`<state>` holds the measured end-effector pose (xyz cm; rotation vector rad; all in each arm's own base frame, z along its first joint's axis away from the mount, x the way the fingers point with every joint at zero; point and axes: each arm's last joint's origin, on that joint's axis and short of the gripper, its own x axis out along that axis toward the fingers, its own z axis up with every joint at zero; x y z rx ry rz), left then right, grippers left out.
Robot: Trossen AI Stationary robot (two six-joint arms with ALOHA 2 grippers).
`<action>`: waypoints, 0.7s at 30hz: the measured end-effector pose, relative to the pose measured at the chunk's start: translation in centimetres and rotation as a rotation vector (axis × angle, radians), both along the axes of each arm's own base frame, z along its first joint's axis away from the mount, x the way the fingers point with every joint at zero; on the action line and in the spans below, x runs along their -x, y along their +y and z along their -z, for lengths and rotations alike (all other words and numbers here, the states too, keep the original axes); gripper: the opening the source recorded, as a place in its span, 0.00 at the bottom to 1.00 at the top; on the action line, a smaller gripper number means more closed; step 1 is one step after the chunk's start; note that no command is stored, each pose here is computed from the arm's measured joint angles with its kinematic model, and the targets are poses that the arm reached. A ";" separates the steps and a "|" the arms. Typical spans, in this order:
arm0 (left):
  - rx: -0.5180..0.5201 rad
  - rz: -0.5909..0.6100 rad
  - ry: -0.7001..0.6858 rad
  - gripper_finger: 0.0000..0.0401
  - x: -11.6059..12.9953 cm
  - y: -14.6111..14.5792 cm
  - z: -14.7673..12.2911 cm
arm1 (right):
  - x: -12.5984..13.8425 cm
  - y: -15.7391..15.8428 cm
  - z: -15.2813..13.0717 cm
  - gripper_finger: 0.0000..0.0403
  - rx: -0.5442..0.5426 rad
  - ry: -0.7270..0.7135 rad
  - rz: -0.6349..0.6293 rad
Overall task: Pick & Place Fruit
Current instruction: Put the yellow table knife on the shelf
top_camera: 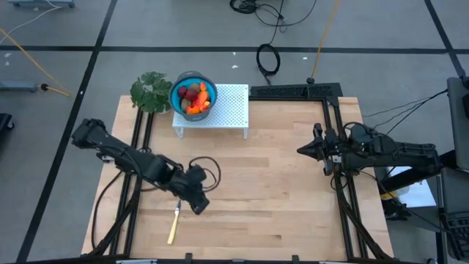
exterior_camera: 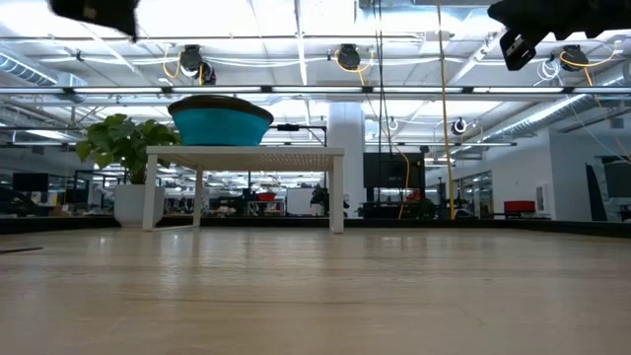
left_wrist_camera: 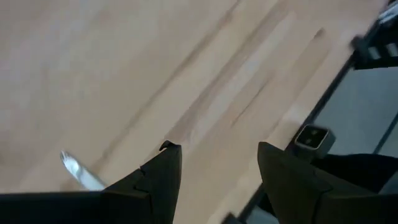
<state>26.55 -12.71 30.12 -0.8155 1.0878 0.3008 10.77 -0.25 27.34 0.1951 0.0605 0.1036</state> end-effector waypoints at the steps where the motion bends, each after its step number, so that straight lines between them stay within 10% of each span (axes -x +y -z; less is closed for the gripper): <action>1: 0.016 -0.012 0.031 0.52 -0.1 -0.4 0.5 | 0.1 0.0 0.0 0.00 0.004 0.000 0.001; 21: 0.074 -0.211 0.461 0.52 1.8 -6.6 8.1 | 0.8 0.1 -0.1 0.00 0.019 -0.020 -0.004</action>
